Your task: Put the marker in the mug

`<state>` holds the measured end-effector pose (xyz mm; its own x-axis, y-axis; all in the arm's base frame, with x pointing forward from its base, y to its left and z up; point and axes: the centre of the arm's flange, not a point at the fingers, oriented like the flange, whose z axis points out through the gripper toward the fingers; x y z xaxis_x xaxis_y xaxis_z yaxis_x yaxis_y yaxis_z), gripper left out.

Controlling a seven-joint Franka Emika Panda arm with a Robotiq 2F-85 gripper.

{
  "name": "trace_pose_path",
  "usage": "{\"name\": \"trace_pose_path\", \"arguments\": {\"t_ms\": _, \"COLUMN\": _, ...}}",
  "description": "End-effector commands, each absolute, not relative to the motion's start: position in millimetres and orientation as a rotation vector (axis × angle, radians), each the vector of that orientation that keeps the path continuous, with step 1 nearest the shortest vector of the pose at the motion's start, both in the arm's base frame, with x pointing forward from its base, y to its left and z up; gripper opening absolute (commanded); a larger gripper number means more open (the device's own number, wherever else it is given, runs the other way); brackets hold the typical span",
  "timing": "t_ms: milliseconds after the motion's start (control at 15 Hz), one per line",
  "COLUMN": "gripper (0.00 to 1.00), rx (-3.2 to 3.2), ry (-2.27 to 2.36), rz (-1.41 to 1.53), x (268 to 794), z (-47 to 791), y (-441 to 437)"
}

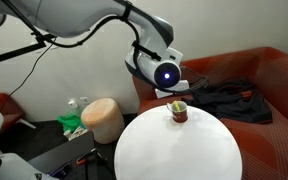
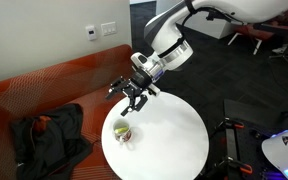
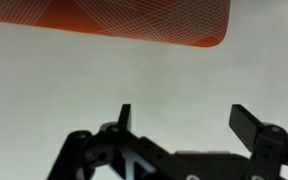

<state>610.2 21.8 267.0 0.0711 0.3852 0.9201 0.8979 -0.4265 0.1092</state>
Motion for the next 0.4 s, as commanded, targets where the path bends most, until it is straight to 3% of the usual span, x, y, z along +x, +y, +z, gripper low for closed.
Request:
{"name": "trace_pose_path", "arguments": {"t_ms": 0, "gripper": 1.0, "rx": -1.853, "ry": -1.274, "rz": -1.34, "x": 605.3, "z": 271.4, "y": 23.1}}
{"name": "trace_pose_path", "arguments": {"t_ms": 333, "gripper": 1.0, "rx": -1.855, "ry": -1.275, "rz": -1.333, "x": 597.0, "z": 274.0, "y": 24.6}}
